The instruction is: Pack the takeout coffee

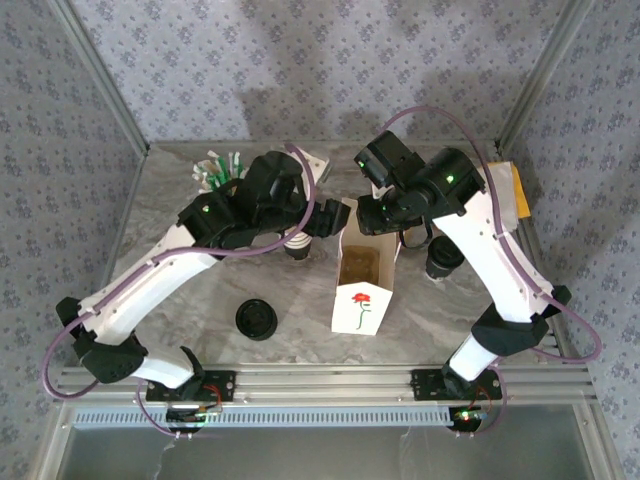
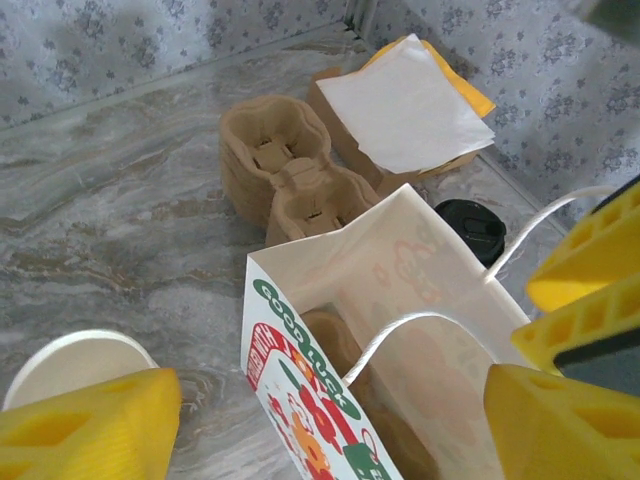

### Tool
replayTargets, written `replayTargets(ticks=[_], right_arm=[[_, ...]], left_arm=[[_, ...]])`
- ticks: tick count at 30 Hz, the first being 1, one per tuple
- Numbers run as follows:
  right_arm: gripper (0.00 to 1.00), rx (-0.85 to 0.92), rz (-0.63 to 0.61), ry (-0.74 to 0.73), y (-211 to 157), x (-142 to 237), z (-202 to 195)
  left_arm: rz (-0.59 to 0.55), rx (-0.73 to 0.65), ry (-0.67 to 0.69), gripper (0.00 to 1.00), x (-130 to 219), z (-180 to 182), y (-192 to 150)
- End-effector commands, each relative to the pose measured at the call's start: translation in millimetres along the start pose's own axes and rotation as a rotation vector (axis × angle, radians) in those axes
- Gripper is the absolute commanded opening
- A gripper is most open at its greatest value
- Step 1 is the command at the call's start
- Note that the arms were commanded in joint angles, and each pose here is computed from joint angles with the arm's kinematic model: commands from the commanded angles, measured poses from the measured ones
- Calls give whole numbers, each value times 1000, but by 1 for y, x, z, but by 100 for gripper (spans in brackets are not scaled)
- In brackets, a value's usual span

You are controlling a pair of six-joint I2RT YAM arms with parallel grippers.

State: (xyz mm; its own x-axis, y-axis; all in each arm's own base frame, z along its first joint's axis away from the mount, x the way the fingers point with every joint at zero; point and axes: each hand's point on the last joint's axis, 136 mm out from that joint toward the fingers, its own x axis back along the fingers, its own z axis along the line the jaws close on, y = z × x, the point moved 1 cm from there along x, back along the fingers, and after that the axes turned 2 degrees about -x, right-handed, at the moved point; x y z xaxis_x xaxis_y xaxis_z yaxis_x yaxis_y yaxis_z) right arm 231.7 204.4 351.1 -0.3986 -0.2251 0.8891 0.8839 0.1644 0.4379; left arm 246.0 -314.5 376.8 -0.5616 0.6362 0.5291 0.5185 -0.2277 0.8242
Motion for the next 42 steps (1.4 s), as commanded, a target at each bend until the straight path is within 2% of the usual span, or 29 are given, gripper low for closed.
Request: replayTargets(ticks=[1, 3, 14, 18, 22, 30, 33, 35, 37, 39, 42], right_arm=[[32, 9, 63, -53, -16, 1, -13], [33, 8, 62, -54, -15, 1, -14], [33, -6, 72, -67, -17, -1, -26], [34, -10, 73, -69, -17, -2, -30], [34, -15, 67, -70, -14, -1, -33], [35, -11, 75, -69, -9, -6, -36], [35, -9, 76, -66, -8, -7, -35], [36, -10, 71, -65, -7, -7, -35], [36, -12, 61, -58, -5, -5, -35], [36, -17, 56, -48, -4, -4, -36], [36, -18, 57, -45, -4, -4, -38]], left_arm=[[-10, -2, 13, 73, -4, 0, 3], [-9, -2, 18, 68, -6, 1, 2], [-9, 2, 17, 23, -13, -1, 6], [-15, 7, 19, 14, -13, -2, 9], [-28, 8, 37, 0, -12, 1, 13], [-69, 10, 60, 0, 0, 4, 24], [-86, 12, 41, 20, 6, 1, 30], [-98, 5, 5, 47, 11, -6, 35], [-94, -7, -25, 61, 16, -12, 37], [-78, -25, -64, 68, 19, -20, 36], [-50, -52, -96, 71, 22, -29, 30]])
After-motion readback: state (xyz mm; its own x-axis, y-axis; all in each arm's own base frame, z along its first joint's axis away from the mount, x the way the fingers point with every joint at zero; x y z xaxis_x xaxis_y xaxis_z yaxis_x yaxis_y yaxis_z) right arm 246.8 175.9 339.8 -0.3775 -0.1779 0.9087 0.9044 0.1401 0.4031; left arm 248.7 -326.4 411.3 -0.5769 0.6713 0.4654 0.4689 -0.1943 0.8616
